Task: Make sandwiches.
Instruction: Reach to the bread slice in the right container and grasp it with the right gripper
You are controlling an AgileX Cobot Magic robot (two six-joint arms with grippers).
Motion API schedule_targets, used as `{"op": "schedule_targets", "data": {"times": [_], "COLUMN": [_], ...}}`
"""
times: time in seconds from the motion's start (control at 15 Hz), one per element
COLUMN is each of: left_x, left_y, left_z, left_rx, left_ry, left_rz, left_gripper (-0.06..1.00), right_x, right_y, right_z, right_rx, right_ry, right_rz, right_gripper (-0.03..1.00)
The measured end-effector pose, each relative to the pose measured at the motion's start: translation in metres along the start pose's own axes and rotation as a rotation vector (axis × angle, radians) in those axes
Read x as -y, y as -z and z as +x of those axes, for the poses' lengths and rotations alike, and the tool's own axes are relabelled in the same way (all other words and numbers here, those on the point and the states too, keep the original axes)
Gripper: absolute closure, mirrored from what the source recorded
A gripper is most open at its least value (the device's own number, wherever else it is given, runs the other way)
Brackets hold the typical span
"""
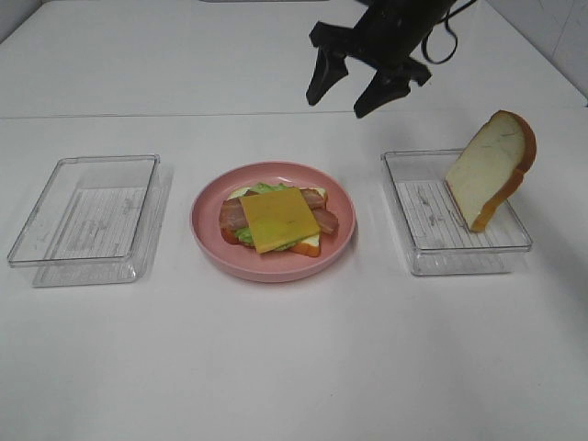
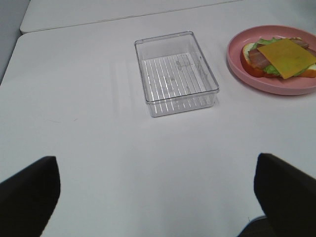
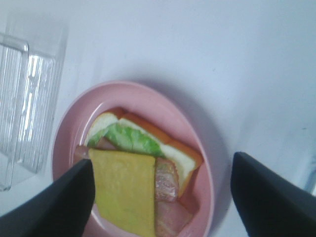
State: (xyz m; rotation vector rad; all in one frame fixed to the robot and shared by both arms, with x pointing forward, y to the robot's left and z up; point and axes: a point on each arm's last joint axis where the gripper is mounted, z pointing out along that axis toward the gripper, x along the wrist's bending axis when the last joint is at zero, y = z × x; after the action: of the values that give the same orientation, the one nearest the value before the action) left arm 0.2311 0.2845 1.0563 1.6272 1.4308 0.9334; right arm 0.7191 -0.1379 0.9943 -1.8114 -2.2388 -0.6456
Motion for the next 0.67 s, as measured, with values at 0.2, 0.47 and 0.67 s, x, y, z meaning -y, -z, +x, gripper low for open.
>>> {"op": "schedule_targets", "data": {"times": [0.2, 0.47, 0.67], "left_x": [0.0, 0.0, 0.0], "left_y": [0.0, 0.0, 0.0], "left_z": [0.0, 0.0, 0.0], "left_rx": [0.0, 0.0, 0.0], "left_ry": [0.0, 0.0, 0.0], "left_rz": [0.0, 0.0, 0.0], "left_gripper": [-0.05, -0.05, -0.05], "right_x": [-0.002, 0.018, 0.056], "right_y": [0.053, 0.105, 0.137], "right_z": [0.004, 0.012, 0.015], "right_rx": [0.197, 0.316, 0.39], "right_ry": [-0.007, -0.013, -0.012], "right_rz": [-0.12, -0.181, -0.156], "right_gripper": [0.22, 0.22, 0.22]}}
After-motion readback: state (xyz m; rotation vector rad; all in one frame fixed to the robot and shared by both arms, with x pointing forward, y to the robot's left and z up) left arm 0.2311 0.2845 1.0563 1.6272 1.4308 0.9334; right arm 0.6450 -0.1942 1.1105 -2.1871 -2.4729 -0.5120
